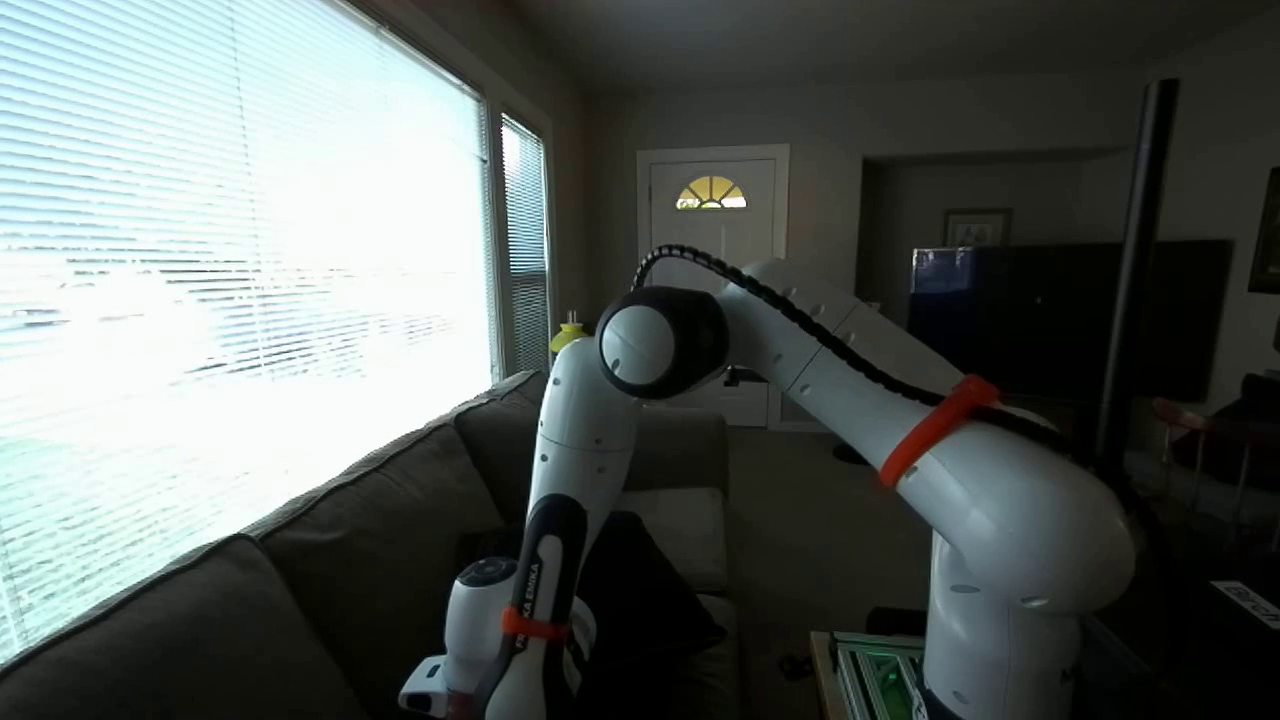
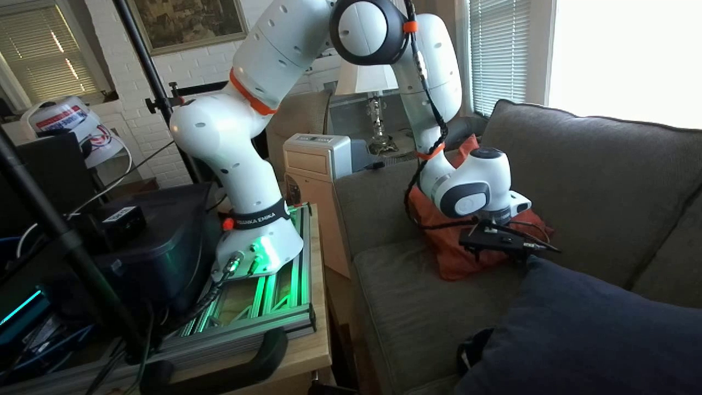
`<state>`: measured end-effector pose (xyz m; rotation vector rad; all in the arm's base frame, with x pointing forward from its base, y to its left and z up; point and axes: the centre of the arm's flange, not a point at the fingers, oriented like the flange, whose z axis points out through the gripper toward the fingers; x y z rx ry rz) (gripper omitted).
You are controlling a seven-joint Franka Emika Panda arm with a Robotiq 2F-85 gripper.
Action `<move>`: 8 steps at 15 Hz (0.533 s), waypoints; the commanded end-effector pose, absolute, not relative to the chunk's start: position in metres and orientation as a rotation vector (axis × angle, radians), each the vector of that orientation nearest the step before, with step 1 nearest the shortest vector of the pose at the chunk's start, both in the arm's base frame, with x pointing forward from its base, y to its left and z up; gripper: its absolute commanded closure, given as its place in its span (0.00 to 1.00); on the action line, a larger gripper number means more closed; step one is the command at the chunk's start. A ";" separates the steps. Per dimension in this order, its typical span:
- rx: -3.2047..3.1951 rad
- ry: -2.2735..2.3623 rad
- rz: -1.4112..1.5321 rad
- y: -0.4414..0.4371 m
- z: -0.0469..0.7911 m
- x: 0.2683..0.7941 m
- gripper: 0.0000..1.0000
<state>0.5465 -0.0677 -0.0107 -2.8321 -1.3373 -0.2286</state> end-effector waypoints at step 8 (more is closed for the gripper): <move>-2.671 -1.622 -0.305 -0.058 -0.068 0.581 0.00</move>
